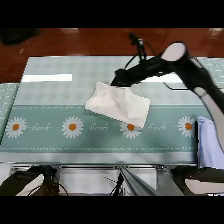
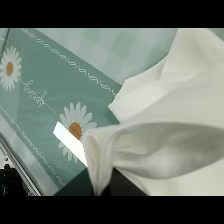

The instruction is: Fold the shirts.

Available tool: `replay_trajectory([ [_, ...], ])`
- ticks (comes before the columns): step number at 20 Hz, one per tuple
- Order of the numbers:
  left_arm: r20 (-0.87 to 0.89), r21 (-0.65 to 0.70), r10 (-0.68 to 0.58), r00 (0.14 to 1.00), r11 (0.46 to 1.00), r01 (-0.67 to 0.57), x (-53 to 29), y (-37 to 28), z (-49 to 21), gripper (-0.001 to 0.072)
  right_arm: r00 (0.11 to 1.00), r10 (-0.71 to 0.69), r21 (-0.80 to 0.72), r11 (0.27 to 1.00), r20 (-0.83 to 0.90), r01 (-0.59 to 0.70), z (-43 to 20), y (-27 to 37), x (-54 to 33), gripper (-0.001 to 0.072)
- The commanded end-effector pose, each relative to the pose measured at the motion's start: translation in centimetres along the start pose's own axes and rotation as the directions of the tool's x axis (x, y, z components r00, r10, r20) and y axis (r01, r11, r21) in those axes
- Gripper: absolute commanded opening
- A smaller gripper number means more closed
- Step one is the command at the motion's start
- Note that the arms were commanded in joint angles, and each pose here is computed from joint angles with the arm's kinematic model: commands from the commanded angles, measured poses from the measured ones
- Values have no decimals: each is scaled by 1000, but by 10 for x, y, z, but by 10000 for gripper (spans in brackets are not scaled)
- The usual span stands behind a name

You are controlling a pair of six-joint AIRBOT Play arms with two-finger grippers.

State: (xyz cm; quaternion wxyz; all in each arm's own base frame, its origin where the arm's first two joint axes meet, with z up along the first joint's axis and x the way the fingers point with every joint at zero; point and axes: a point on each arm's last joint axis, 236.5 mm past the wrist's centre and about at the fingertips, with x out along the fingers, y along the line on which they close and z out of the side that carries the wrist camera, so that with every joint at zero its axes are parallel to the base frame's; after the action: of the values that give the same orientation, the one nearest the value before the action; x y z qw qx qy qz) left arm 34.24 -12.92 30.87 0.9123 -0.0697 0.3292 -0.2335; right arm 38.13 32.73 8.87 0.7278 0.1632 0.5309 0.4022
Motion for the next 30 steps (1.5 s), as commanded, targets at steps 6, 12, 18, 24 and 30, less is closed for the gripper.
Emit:
replay_trajectory([
  [6,-50,-237,38,998,970,-49,8,19,-159,24,999,41,84,996,-11,-40,22,-19,105,336],
  [12,-110,-361,-10,994,932,-30,56,31,-202,24,988,113,120,988,-108,-99,20,-29,-10,628],
  [18,-109,-359,-10,994,933,-29,57,31,-201,24,873,-488,245,846,-1,474,-63,-150,-228,627],
  [24,-61,-362,6,998,932,-27,60,36,-190,24,887,-410,720,679,210,143,-180,-207,-133,626],
  [30,-95,-381,5,995,924,-41,70,41,-195,24,978,-194,703,706,70,89,-175,-206,-50,626],
])
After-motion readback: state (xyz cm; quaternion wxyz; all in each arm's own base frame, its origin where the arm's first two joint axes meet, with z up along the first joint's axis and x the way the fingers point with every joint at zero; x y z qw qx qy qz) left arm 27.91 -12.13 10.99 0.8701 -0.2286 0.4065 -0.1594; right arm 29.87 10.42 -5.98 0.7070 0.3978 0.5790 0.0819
